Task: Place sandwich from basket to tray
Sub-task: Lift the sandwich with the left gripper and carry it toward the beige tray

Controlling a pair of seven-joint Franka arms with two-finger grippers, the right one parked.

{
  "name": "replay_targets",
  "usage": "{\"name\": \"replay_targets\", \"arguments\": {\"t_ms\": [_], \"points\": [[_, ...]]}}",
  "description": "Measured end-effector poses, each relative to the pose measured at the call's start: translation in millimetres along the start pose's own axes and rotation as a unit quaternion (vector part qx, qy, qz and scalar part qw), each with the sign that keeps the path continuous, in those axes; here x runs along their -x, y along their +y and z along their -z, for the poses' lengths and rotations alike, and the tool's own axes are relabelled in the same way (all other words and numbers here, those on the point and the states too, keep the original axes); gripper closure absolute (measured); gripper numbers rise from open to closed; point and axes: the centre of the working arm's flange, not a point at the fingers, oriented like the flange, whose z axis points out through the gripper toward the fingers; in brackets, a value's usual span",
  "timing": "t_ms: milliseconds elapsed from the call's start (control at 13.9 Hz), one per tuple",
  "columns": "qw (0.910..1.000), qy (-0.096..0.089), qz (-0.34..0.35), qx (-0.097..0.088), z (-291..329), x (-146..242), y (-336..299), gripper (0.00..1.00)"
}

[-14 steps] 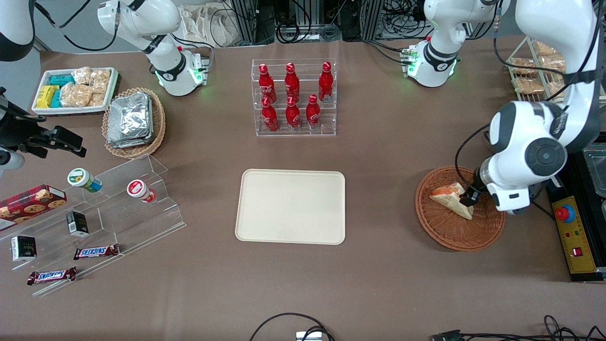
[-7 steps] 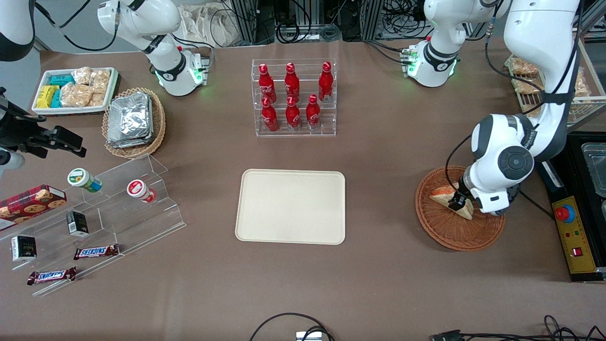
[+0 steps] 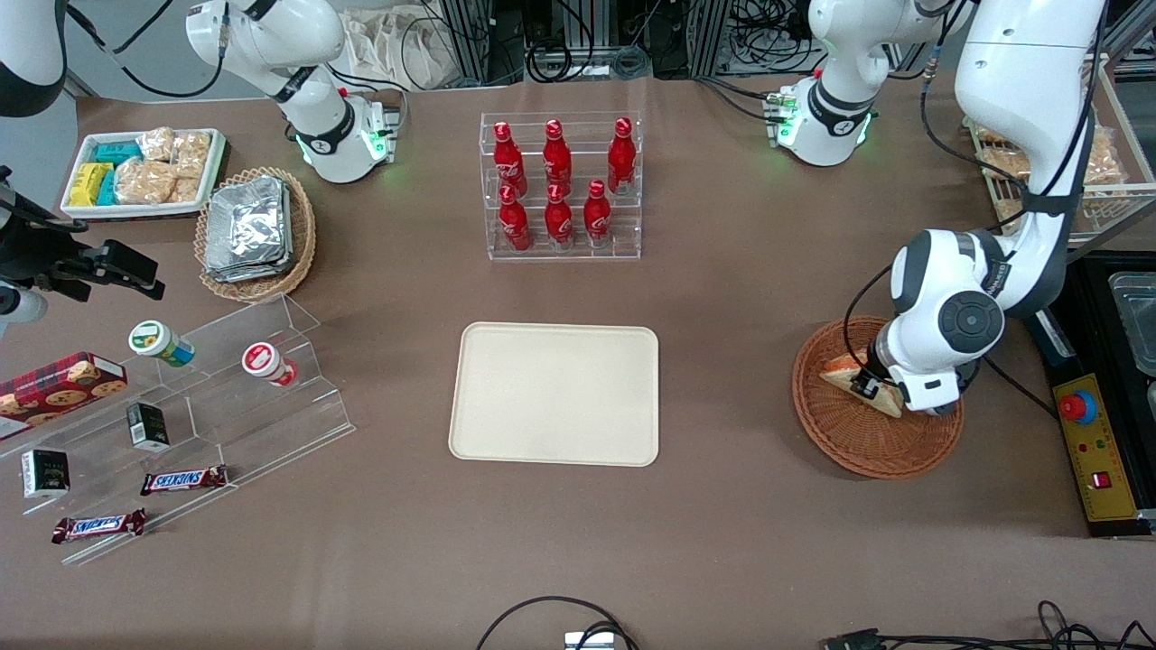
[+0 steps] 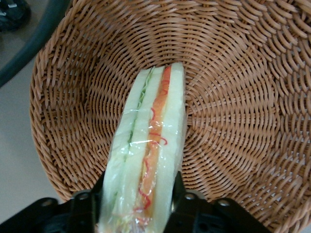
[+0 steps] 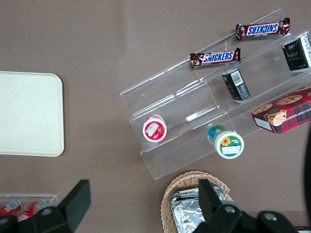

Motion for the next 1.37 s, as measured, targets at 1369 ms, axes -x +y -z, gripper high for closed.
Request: {"name": "replay_targets", "arguments": {"t_ms": [1369], "points": [[0.9325, -0.027, -0.356, -0.055, 316.8, 156.8, 13.0, 0.83]]}}
